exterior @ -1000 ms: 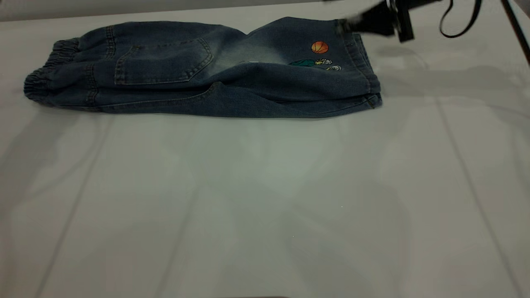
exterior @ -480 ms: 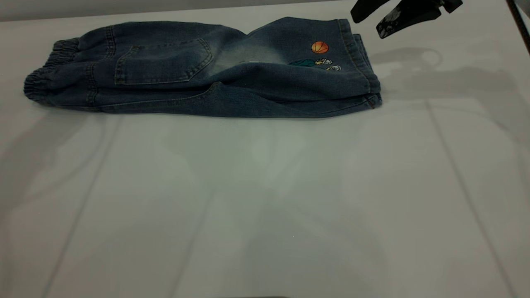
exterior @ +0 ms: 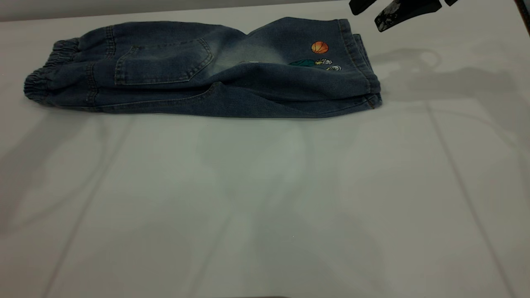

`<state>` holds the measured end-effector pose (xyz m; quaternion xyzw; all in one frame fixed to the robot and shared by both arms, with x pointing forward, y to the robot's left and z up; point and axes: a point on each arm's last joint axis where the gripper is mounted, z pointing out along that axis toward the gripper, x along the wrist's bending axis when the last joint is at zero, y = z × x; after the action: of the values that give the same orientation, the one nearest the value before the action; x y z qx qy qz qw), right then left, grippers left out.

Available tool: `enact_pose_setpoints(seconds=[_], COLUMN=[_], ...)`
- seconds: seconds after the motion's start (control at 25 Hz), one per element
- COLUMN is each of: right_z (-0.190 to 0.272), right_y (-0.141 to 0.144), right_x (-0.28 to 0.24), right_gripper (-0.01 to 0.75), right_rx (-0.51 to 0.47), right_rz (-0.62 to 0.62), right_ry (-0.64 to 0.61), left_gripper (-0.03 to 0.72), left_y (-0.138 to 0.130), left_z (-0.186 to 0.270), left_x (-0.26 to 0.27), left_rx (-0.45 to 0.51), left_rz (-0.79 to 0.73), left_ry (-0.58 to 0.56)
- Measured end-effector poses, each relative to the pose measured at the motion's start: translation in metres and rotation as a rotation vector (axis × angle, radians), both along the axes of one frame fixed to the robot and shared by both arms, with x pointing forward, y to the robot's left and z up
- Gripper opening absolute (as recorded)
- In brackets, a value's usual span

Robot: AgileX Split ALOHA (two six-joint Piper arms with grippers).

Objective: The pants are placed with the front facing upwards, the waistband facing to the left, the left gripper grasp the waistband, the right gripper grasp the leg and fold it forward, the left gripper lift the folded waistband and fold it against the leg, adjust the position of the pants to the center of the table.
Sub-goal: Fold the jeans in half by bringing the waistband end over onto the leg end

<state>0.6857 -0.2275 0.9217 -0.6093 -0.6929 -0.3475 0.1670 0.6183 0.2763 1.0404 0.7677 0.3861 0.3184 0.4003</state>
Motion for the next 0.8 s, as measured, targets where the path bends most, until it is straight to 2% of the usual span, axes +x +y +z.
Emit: enact_pose_setpoints(seconds=[0.24,0.36,0.48,0.6,0.68,0.8], right_z=[0.002,0.002,0.003,0.004,0.005,0.005], right_y=[0.002,0.002,0.003,0.004,0.005,0.005], right_x=[0.001,0.000,-0.001,-0.002,-0.002,-0.003], right_gripper=[0.386,0.386,0.386,0.386,0.386,0.386], right_rx=[0.030,0.042,0.058,0.075,0.081,0.087], right_rz=[-0.015,-0.012,-0.005,-0.008,-0.009,-0.004], right_ry=[0.004,0.013,0.026,0.036,0.043,0.052], left_gripper=[0.463,0.463,0.461,0.461,0.461,0.461], left_y=[0.005,0.010,0.010,0.008,0.007,0.004], left_z=[0.005,0.006,0.007,0.012,0.020,0.037], left_x=[0.000,0.002,0.001,-0.002,-0.006,-0.015], left_rx=[0.395,0.630,0.790,0.892,0.920,0.866], left_rz=[-0.156,-0.237,-0.320,-0.399,-0.424,-0.395], left_ry=[-0.178,-0.258,-0.318,-0.379,-0.416,-0.457])
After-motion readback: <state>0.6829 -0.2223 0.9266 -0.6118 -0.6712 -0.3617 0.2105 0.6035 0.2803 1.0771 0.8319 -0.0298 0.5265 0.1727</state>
